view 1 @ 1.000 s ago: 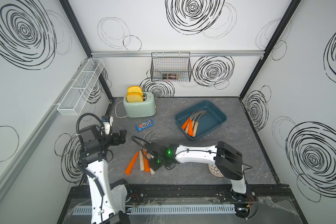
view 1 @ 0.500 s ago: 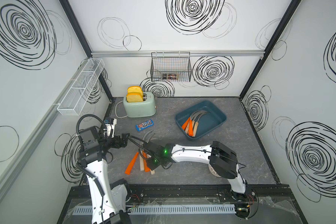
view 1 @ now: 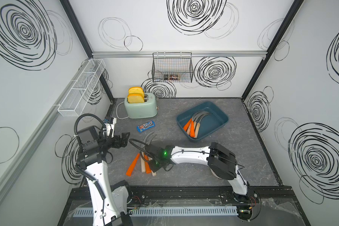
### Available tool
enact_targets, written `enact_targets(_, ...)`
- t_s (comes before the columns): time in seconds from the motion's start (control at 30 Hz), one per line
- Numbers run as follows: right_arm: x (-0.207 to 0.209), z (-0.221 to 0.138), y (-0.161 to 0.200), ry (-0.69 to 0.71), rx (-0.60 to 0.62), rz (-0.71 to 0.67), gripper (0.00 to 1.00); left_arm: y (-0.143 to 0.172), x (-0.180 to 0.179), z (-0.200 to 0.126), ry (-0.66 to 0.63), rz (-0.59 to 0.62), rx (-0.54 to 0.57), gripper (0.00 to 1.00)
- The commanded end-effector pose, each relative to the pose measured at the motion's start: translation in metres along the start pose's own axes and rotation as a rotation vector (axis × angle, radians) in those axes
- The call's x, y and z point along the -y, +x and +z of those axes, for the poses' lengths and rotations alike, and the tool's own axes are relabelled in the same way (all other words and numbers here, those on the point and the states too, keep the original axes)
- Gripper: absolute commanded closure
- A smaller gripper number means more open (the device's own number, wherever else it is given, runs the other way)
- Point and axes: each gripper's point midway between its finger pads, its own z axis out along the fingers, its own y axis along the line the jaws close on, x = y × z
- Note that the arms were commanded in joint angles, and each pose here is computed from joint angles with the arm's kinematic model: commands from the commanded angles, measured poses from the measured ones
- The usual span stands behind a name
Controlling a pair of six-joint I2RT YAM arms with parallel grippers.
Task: Put small sickles into storage boxes
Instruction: Pick up the sickle at the center of the board.
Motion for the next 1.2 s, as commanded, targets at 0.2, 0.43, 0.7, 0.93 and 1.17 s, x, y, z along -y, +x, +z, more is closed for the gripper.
enact_targets(0.2,0.01,0.008,0.005,0.072,-0.036,-0.01,0.55,-0.011,0.006,-0.01,0.008,0.007,0.032,0.04)
enact_targets(0.43,0.016,0.011,0.007,0.108,-0.049,-0.02,0.55,-0.014,0.005,-0.012,0.005,0.006,0.036,0.04)
enact_targets(0.7,0.031,0.012,0.011,0.18,-0.062,-0.038,0.57,-0.015,0.006,-0.012,0.007,0.008,0.038,0.04)
enact_targets(0.93,0.043,0.01,0.018,0.234,-0.07,-0.047,0.6,-0.018,0.007,-0.015,0.005,0.016,0.045,0.04)
enact_targets(1.17,0.062,0.002,0.025,0.29,-0.073,-0.043,0.65,-0.02,0.008,-0.017,0.005,0.016,0.051,0.04)
